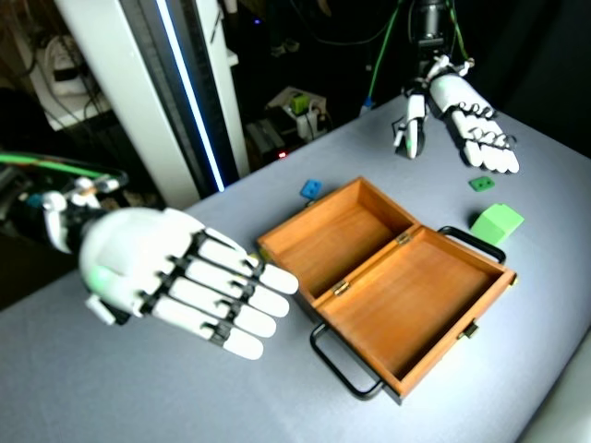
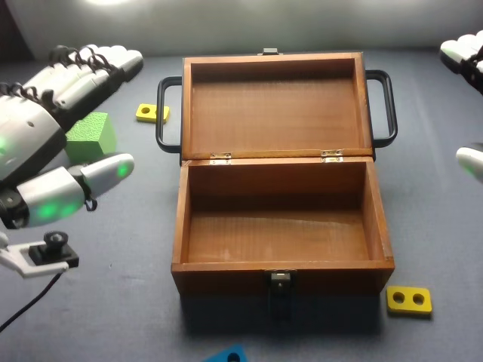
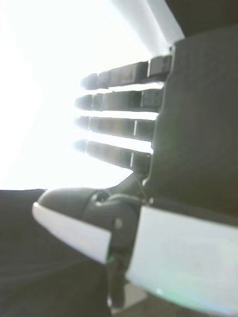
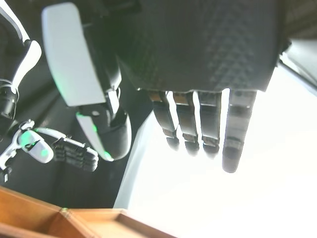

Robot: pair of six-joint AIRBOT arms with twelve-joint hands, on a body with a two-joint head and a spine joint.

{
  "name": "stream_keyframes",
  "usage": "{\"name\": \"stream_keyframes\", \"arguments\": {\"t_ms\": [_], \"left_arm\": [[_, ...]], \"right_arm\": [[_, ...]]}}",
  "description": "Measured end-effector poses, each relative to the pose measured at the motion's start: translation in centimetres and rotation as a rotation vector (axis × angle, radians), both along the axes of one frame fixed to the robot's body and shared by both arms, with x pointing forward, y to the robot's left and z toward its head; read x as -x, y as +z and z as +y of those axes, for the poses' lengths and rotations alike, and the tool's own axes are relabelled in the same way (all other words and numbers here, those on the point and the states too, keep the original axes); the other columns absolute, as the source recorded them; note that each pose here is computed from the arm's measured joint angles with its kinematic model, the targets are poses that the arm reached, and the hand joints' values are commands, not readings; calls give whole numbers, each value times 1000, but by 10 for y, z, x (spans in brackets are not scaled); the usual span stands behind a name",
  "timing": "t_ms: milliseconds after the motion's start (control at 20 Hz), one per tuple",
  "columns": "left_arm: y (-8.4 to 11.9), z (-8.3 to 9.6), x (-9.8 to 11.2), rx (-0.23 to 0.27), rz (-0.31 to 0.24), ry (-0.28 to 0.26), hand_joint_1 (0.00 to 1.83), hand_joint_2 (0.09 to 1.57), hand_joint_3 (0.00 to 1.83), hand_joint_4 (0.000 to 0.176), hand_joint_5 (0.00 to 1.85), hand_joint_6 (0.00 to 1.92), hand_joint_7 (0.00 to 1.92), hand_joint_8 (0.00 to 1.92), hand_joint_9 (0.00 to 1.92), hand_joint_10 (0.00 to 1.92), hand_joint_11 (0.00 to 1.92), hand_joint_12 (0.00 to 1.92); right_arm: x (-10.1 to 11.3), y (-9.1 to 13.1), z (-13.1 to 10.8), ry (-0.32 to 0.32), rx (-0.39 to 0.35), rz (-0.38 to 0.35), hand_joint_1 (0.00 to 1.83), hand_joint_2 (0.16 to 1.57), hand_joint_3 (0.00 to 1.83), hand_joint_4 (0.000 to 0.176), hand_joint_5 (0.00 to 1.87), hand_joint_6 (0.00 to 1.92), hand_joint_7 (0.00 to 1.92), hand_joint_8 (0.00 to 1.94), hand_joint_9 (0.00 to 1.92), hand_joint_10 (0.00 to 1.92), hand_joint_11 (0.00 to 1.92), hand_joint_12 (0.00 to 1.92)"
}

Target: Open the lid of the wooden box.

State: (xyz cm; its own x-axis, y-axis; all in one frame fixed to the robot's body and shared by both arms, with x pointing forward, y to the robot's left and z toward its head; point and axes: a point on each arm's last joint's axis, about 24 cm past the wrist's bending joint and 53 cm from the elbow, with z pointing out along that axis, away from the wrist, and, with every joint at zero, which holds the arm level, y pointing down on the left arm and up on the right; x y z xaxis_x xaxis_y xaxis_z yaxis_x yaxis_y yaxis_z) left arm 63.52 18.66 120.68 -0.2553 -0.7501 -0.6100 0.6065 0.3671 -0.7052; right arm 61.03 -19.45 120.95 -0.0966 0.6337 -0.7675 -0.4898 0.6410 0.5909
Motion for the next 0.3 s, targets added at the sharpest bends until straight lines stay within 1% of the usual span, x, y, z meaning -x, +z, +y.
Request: {"name": "stream_keyframes", "arguments": {"t_ms": [50,100,150,200,250,300], "left_arm": [[3,2,1,17,-8,9,204,1403,0,0,0,0,0,0,0,0,0,0],[4,1,2,18,-12,7,160,1397,0,0,0,0,0,0,0,0,0,0],[6,2,3,21,-20,6,154,1402,0,2,0,0,0,0,0,0,0,0],[6,2,3,23,-24,7,180,1416,4,16,0,0,0,0,0,0,0,0],[7,3,4,26,-29,8,180,1416,4,16,0,0,0,0,0,0,0,0],[9,4,6,34,-35,10,167,1426,6,69,0,0,0,0,0,0,0,0]], "right_arm": [[4,5,-1,2,-4,-19,257,1440,0,6,0,0,0,0,0,0,0,0],[6,7,-2,0,-5,-28,186,1423,0,21,0,0,0,0,0,0,0,0],[8,7,-4,1,-1,-32,194,1436,0,0,0,0,0,0,0,0,0,0],[9,11,-5,-3,-8,-44,201,1447,2,0,0,0,0,0,0,0,0,0],[11,13,-7,-6,-10,-52,201,1447,2,0,0,0,0,0,0,0,0,0],[13,16,-9,-7,-9,-65,174,1446,1,20,0,0,0,0,0,0,0,0]]}}
